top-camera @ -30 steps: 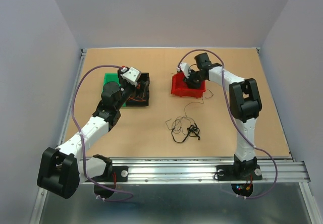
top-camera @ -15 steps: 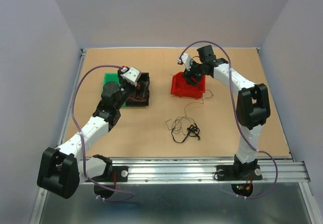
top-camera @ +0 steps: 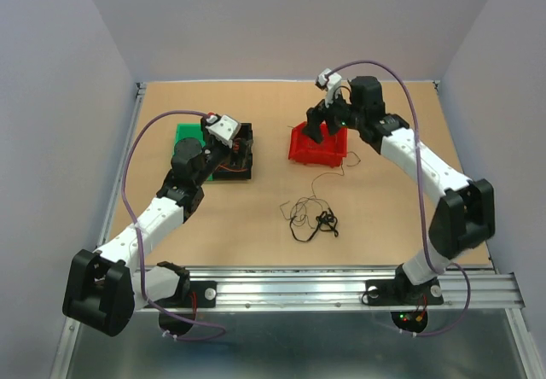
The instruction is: Untangle the cables
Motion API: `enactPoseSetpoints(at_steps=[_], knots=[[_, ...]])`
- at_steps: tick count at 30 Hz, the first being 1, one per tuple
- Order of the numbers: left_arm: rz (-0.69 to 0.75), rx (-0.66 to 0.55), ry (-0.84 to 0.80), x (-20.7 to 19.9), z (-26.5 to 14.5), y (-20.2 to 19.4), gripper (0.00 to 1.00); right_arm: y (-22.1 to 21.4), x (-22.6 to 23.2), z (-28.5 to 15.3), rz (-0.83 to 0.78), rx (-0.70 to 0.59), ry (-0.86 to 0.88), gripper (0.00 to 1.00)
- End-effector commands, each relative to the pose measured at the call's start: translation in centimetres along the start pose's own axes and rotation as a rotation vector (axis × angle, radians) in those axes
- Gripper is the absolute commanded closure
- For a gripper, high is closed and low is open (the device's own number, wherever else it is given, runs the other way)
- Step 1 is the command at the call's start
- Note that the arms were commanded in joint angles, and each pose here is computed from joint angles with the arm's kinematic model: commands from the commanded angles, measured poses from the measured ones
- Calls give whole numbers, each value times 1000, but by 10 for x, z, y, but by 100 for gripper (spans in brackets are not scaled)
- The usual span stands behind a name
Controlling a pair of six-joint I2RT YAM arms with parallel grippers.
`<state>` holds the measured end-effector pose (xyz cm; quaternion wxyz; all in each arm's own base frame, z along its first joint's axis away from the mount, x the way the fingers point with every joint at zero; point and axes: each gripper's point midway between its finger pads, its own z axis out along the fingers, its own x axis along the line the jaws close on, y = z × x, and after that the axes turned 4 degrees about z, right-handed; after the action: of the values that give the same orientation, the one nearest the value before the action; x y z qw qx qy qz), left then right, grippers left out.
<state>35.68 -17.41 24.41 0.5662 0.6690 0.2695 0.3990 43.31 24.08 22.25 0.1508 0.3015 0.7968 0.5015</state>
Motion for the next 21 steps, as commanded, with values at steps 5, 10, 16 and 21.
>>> enactPoseSetpoints(at_steps=[5, 10, 16, 21], knots=[[58, -89, -67, -9, -2, 24, 3, 25, 41, -71, 475, -322, -157, 3], [86, -106, -191, -34, -3, 24, 1, -21, 64, -100, 560, -355, -160, 0], [180, -70, -336, -79, 0, 10, 3, -111, 74, -123, 621, -340, -257, 2], [272, -26, -430, -119, -1, -5, 4, -135, 77, -124, 674, -317, -275, 13]])
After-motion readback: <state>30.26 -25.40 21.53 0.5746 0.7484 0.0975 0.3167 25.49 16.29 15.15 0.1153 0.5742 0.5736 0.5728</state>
